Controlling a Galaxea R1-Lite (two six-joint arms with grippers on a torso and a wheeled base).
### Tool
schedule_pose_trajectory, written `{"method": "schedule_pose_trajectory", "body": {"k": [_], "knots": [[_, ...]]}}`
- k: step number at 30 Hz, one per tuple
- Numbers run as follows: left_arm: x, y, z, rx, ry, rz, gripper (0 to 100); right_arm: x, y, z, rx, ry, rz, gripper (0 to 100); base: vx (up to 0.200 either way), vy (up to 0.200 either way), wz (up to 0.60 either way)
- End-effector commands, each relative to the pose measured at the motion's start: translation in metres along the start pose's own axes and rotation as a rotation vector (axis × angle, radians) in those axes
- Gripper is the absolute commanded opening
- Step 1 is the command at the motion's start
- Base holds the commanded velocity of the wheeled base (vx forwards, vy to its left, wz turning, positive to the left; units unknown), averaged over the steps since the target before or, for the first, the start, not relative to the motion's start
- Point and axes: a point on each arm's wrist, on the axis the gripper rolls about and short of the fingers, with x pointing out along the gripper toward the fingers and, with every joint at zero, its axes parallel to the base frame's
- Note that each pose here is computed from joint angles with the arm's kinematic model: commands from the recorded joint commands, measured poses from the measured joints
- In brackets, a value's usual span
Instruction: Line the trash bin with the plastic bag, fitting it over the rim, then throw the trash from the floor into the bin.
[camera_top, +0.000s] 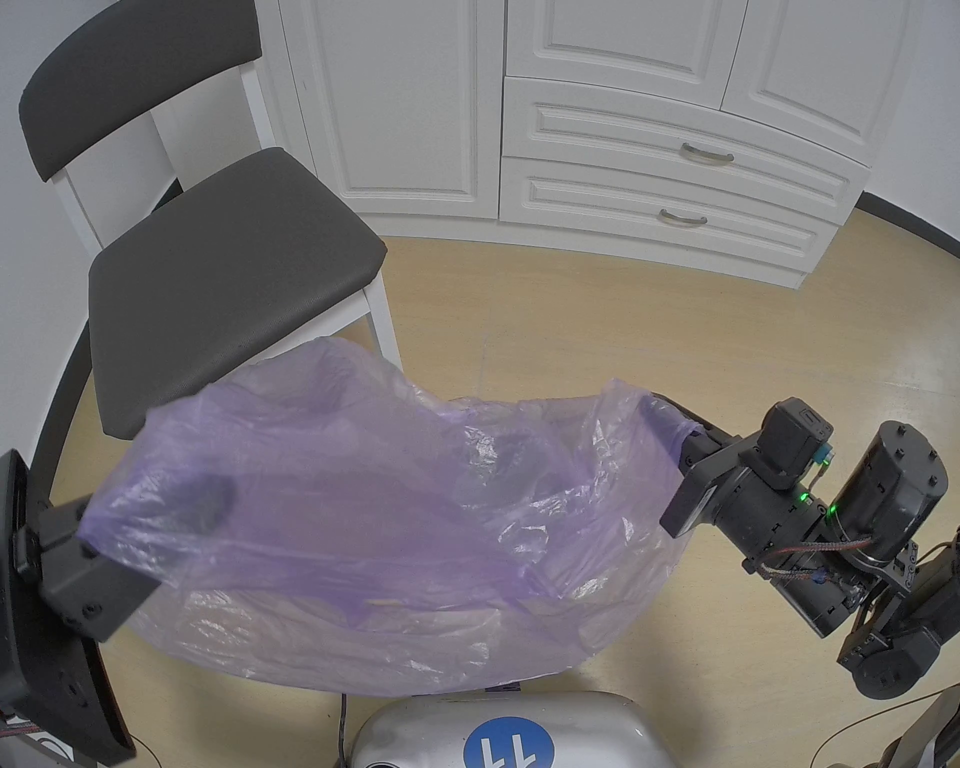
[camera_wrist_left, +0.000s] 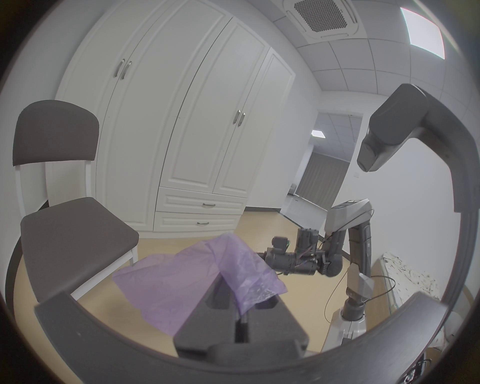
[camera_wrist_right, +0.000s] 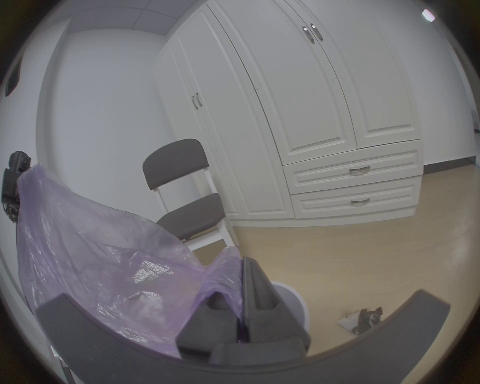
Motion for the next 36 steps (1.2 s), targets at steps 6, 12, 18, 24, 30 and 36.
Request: {"method": "schedule_pose_trajectory", "body": {"k": [6, 12, 18, 24, 30, 36], "knots": [[0.012, 0.005, -0.015, 0.044, 0.092, 0.069, 0, -0.026, 0.014, 0.057, -0.001, -0.027, -0.103, 0, 0.0, 0.0, 0.0], [0.023, 0.008, -0.024, 0.069, 0.132, 0.11, 0, -0.054, 0.054, 0.09, 0.085, -0.074, -0.096, 0, 0.0, 0.0, 0.0], [0.023, 0.008, -0.024, 0.084, 0.136, 0.112, 0, -0.066, 0.064, 0.108, 0.092, -0.113, -0.145, 0, 0.0, 0.0, 0.0], [0.023, 0.015, -0.031, 0.135, 0.164, 0.155, 0, -0.073, 0.065, 0.105, 0.025, -0.095, -0.134, 0, 0.0, 0.0, 0.0], [0.023, 0.021, -0.036, 0.185, 0.187, 0.192, 0, -0.082, 0.06, 0.098, -0.058, -0.086, -0.161, 0, 0.0, 0.0, 0.0], [0.026, 0.031, -0.043, 0.234, 0.231, 0.261, 0, -0.079, 0.043, 0.083, -0.189, -0.039, -0.25, 0, 0.0, 0.0, 0.0]]}}
